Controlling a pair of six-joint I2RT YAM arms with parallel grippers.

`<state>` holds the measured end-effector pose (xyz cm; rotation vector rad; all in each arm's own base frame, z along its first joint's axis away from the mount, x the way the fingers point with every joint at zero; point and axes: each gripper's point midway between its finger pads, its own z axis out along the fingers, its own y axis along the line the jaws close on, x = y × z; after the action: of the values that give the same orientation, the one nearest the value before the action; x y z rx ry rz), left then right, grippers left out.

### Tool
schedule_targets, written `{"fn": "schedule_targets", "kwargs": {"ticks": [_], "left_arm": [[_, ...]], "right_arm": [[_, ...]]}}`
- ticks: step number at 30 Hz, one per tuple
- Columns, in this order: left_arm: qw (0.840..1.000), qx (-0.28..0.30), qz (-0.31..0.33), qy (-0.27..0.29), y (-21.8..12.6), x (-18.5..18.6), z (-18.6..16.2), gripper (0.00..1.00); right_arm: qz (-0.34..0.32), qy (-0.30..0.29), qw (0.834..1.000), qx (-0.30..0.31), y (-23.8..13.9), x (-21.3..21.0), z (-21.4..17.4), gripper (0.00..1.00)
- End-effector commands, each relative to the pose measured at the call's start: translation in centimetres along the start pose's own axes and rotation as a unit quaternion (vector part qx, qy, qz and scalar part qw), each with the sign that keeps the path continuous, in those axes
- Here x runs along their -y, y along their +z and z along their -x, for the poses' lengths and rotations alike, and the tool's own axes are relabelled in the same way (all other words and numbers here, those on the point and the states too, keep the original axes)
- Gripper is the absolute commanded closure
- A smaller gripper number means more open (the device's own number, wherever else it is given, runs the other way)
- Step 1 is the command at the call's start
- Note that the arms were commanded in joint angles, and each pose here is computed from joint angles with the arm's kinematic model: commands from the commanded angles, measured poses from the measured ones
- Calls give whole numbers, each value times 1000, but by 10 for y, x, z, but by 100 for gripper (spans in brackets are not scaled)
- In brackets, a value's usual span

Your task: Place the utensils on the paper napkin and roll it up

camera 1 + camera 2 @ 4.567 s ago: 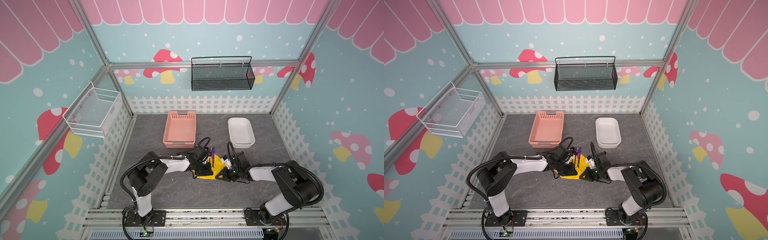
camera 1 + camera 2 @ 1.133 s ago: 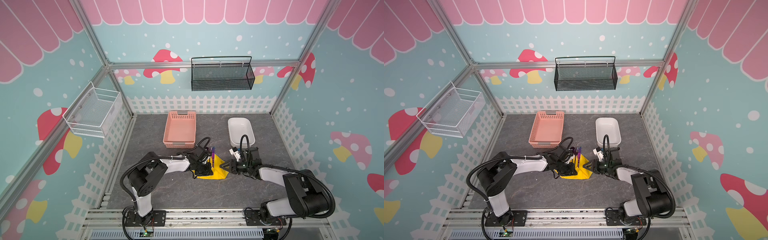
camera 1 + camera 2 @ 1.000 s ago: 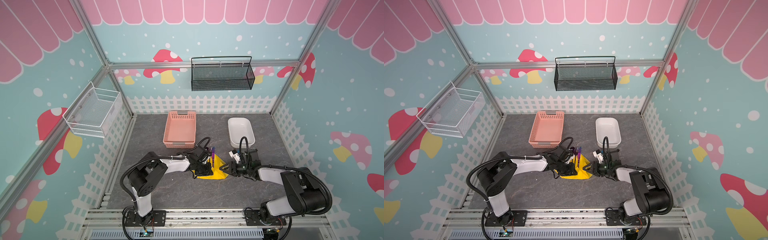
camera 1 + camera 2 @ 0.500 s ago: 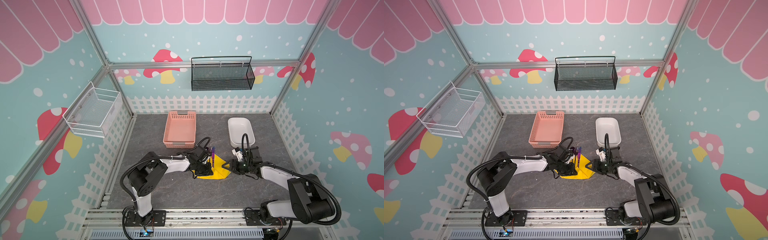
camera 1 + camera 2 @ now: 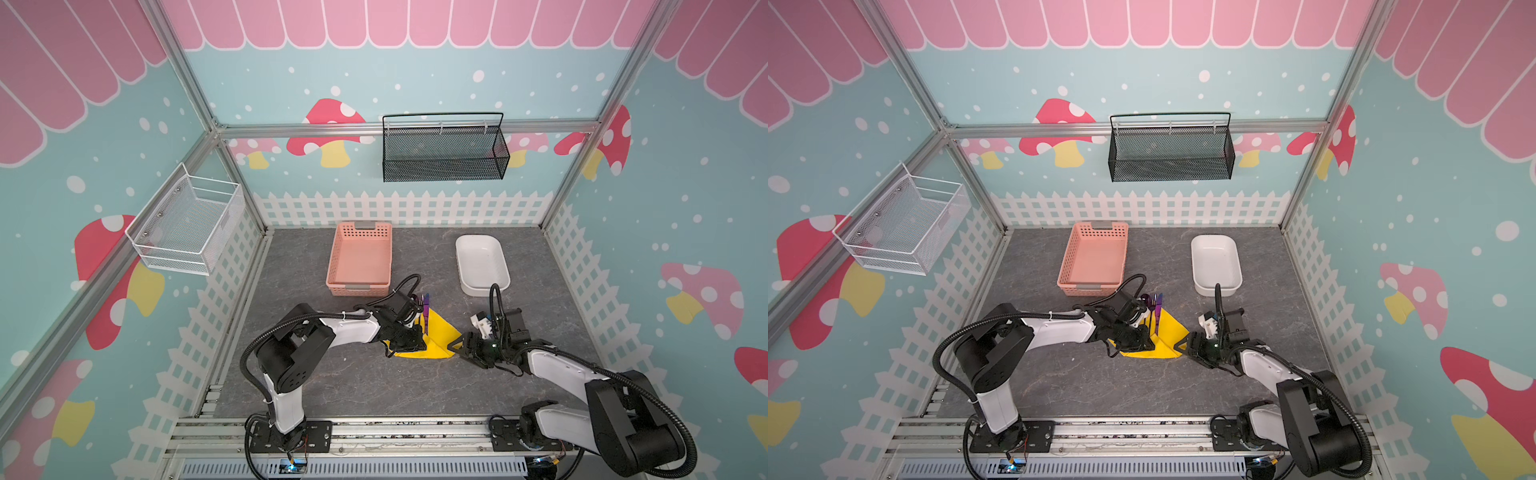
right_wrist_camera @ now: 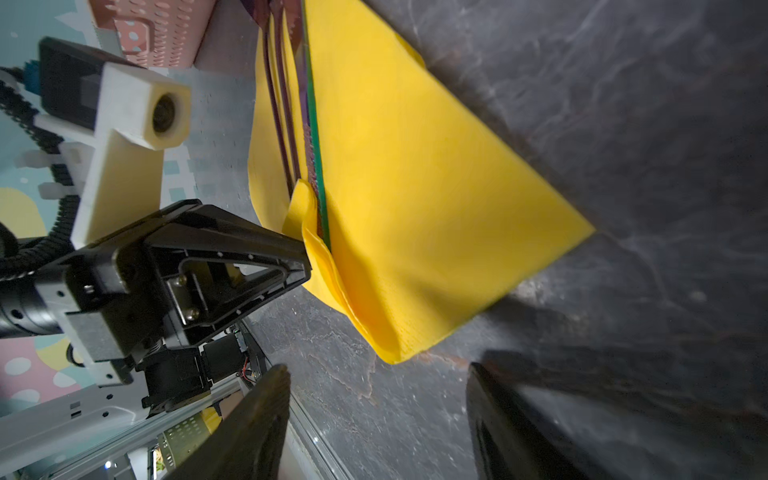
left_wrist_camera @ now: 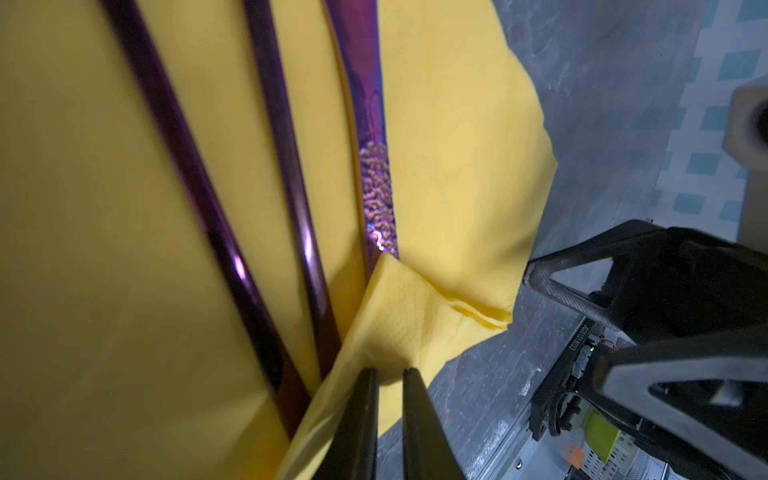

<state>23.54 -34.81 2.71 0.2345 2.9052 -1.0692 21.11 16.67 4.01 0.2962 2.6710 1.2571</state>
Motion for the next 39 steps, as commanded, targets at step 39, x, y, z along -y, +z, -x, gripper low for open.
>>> {"fn": "schedule_targets", "kwargs": {"ticks": [39], "left_arm": [[1000, 5, -14, 18, -3, 14, 4, 84]], "right_arm": [[95, 44, 992, 75, 4, -4, 52, 38]]}}
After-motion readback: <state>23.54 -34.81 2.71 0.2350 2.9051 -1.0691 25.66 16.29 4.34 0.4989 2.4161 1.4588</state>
